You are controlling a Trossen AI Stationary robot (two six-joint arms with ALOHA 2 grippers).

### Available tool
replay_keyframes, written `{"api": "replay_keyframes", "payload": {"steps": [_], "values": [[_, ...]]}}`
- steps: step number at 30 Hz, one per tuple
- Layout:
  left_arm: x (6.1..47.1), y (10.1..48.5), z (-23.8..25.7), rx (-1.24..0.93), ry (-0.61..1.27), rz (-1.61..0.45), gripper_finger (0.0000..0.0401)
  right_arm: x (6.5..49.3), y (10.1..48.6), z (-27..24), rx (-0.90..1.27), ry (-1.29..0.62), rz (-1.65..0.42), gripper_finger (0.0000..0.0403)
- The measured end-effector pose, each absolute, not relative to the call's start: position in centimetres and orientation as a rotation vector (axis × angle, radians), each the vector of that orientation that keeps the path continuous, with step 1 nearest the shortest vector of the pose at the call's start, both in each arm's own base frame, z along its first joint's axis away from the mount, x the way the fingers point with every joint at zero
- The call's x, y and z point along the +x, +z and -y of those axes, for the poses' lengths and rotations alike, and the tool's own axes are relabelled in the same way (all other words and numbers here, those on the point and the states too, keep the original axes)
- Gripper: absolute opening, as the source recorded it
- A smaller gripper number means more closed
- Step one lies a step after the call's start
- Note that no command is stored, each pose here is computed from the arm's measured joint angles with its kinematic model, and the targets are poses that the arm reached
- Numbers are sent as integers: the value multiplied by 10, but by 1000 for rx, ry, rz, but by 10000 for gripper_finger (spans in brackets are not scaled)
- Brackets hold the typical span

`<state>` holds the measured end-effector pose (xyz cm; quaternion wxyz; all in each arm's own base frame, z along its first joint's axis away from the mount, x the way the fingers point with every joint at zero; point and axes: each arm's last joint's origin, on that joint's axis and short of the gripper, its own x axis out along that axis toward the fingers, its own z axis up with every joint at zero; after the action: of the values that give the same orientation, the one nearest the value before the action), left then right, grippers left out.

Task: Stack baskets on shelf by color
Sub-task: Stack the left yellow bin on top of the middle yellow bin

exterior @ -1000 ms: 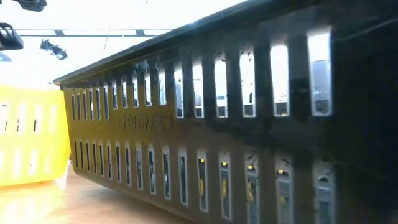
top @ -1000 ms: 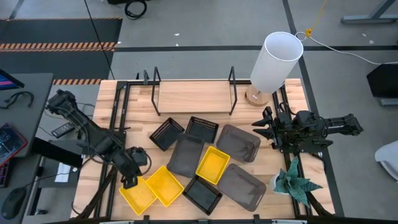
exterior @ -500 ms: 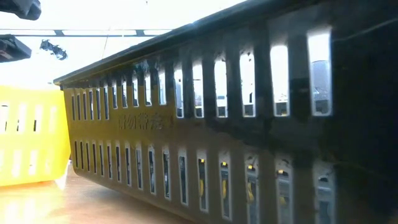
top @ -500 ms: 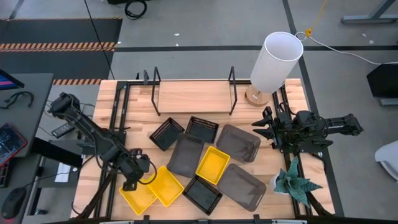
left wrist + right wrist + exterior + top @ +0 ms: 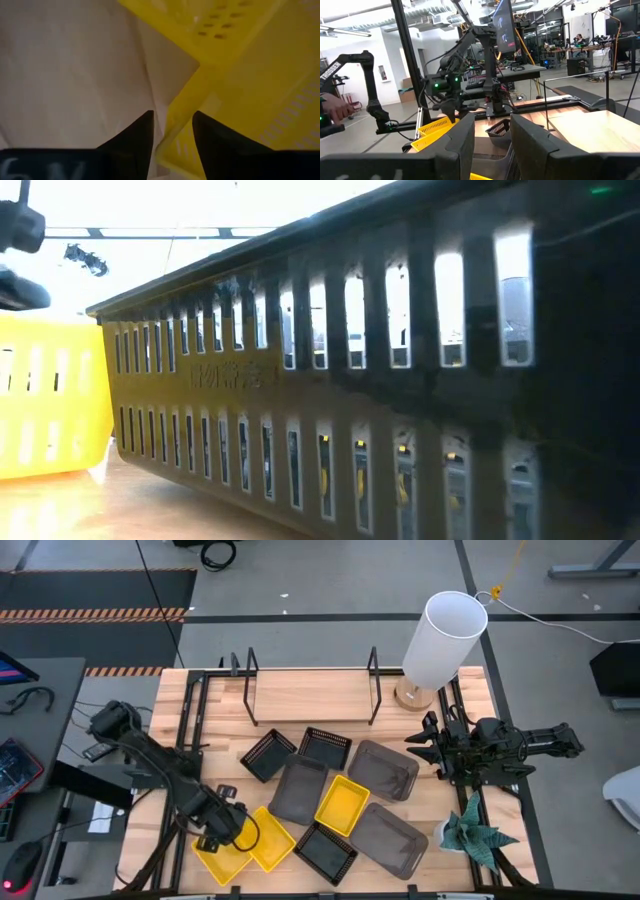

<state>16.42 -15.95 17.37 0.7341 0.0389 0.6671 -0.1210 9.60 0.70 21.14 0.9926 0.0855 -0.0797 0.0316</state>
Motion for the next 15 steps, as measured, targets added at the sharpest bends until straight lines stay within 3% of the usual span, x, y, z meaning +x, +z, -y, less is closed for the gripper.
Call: {"api": "replay_keyframes", "payload": {"steps": [6,15], "values": [[162,162,168,135,-290,-1505,105,96,211,-7,171,63,160,130],[157,161,173,119,-350,-1548,9,96,211,-7,171,63,159,130]]}}
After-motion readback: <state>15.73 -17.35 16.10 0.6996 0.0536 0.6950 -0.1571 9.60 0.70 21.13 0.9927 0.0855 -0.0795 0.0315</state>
